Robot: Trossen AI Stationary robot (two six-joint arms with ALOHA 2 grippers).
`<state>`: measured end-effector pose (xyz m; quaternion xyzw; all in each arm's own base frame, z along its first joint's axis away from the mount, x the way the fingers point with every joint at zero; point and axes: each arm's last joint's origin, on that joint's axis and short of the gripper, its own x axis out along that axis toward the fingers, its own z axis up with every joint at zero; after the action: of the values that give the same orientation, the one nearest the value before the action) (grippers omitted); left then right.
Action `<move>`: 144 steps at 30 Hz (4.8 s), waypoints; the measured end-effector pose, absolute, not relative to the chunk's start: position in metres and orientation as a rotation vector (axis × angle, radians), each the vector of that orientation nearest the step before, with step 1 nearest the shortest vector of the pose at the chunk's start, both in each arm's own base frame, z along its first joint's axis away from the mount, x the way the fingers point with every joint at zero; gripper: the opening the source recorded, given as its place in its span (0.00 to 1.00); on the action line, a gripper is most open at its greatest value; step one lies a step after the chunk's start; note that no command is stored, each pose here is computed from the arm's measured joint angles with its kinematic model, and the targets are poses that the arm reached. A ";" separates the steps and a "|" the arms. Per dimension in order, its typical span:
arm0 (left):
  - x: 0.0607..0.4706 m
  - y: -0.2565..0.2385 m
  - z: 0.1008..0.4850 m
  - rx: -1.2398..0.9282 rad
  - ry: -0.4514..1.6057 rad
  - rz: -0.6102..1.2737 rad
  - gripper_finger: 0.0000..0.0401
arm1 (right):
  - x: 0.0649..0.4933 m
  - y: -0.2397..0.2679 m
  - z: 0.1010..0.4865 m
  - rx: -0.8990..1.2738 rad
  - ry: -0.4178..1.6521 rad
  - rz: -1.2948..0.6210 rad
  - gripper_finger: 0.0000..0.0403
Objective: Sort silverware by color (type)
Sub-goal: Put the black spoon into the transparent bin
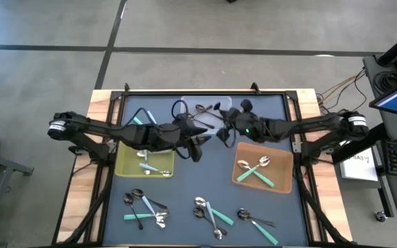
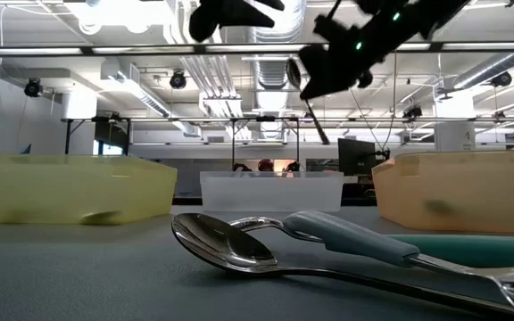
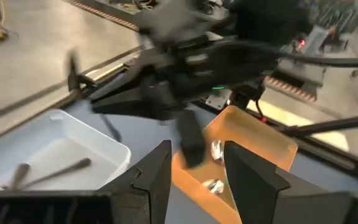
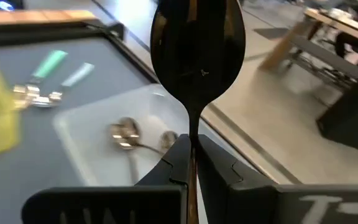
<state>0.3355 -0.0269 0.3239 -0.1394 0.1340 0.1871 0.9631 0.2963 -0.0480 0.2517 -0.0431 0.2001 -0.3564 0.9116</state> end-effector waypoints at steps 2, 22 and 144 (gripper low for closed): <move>0.335 -0.026 0.334 -0.229 0.301 0.378 0.32 | 0.301 -0.065 0.243 -0.082 0.427 -0.747 0.02; 0.296 0.017 0.401 0.103 0.558 0.903 0.32 | 0.296 -0.098 0.233 0.148 0.562 -0.590 0.24; 0.281 -0.098 0.389 -0.172 0.491 0.569 0.32 | 0.197 0.252 0.150 0.227 1.284 0.138 0.20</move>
<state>0.2813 -0.0975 0.3890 -0.0837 0.2393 0.2773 0.9267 0.1967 0.2524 0.1496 0.1055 0.5970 0.0640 0.7927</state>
